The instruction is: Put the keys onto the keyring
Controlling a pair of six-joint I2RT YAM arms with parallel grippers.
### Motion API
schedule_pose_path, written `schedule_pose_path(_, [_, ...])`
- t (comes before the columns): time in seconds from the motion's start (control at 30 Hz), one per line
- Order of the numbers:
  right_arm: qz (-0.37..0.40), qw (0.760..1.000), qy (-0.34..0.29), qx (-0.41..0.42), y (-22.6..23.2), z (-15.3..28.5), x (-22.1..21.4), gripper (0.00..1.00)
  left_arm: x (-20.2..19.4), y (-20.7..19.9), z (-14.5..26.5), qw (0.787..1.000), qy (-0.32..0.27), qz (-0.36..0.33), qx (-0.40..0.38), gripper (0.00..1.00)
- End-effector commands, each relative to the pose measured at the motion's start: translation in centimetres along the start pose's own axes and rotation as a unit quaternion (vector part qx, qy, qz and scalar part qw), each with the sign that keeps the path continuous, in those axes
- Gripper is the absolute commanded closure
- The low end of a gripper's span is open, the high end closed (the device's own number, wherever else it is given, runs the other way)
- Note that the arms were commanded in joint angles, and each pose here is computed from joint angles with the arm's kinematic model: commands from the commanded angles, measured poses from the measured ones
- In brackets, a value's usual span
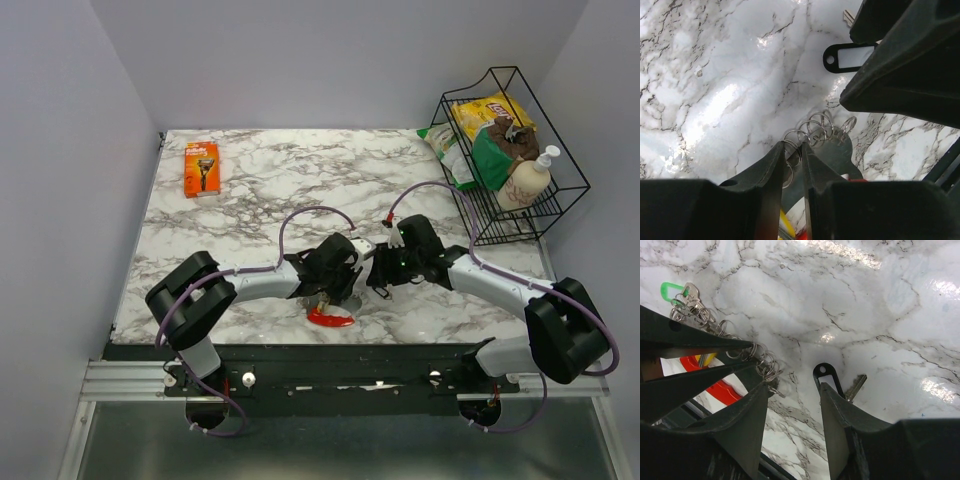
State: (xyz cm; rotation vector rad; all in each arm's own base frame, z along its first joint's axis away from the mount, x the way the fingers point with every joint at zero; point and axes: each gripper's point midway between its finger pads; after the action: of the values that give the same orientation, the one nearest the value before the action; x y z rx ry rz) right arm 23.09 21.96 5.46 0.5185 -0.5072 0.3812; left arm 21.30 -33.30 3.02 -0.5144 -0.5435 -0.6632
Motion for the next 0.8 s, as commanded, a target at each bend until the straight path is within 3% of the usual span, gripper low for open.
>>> schedule_pose_path(0.0, [0.017, 1.000, -0.015, 0.020, 0.9, 0.2, 0.9, 0.45, -0.3, 1.0, -0.1, 0.999, 0.005, -0.012, 0.032, 0.74])
schedule_pose_path(0.27, [0.019, 0.999, -0.015, 0.023, 1.0, 0.3, 0.8, 0.46, 0.0, 1.4, 0.7, 0.999, -0.005, -0.023, 0.041, 0.76])
schedule_pose_path(0.33, [0.018, 0.999, -0.015, 0.023, 0.9, 0.3, 0.8, 0.45, 0.1, 1.3, 0.8, 0.999, -0.005, -0.026, 0.038, 0.82])
schedule_pose_path(0.37, [0.019, 0.999, -0.014, 0.024, 1.0, 0.3, 0.8, 0.45, 0.1, 1.3, 0.8, 0.999, -0.006, -0.026, 0.038, 0.92])
schedule_pose_path(0.43, [0.019, 0.999, -0.014, 0.024, 1.0, 0.3, 0.8, 0.46, 0.0, 1.4, 0.7, 0.999, -0.004, -0.027, 0.040, 0.99])
schedule_pose_path(0.77, [0.033, 0.999, -0.031, 0.030, 1.4, 1.0, 1.6, 0.46, 1.1, 1.1, 2.7, 0.998, -0.034, -0.036, 0.029, 1.00])
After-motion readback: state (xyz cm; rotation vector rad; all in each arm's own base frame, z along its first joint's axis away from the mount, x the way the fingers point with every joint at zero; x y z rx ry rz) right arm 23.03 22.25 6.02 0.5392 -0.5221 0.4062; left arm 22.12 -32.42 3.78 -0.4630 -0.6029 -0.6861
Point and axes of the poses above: each gripper's point midway between its finger pads, its own z axis back along the fingers, its own y axis along the line the jaws close on, x = y × z, and after that the axes turned 6 degrees about z, right-handed
